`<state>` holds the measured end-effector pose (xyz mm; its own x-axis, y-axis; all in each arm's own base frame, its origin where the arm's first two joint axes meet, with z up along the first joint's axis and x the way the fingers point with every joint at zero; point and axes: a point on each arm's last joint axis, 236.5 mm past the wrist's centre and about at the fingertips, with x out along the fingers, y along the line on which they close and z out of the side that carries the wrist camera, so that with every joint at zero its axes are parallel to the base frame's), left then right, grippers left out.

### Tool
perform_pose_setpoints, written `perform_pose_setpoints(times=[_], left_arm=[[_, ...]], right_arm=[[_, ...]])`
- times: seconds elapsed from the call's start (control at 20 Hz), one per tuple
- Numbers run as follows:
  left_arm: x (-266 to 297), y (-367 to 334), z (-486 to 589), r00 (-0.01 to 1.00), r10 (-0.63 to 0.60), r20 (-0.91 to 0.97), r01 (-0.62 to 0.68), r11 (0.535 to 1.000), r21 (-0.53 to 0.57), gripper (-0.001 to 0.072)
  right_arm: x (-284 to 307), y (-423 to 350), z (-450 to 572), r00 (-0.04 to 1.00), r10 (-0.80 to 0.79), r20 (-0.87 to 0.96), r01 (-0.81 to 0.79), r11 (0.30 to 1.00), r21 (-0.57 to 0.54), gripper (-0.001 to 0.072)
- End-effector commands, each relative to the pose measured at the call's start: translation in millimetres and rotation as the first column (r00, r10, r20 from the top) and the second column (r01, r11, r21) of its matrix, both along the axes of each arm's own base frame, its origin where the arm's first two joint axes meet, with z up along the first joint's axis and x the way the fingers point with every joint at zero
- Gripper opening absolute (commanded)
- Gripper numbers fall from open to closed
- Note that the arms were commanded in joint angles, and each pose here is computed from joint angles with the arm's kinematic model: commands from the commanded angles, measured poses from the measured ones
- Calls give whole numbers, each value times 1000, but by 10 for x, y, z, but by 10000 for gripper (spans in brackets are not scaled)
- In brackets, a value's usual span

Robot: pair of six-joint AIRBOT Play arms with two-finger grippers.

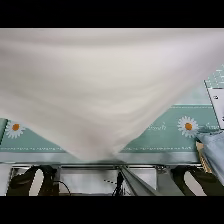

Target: Fold the shirts.

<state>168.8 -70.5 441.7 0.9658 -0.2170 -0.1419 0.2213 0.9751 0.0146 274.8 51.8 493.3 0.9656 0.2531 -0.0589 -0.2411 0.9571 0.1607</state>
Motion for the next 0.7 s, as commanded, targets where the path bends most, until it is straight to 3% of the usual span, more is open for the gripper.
perform_pose_setpoints(times=[0.0,0.25,0.4,0.65], left_arm=[[149,80,-411,984,5,-176,-8,1000,-21,17],[801,159,-1508,868,-94,-488,13,986,-166,18],[1298,108,-2161,807,-200,-556,42,958,-284,18],[1860,289,-3301,726,-187,-662,-24,955,-296,18]], right_arm=[[388,-306,-222,992,-104,-77,103,994,-23,17],[1650,-134,-1218,940,79,-332,-41,992,120,18],[2359,152,-1954,883,195,-426,-112,971,213,17],[3181,553,-2939,856,210,-473,-96,963,253,18]])
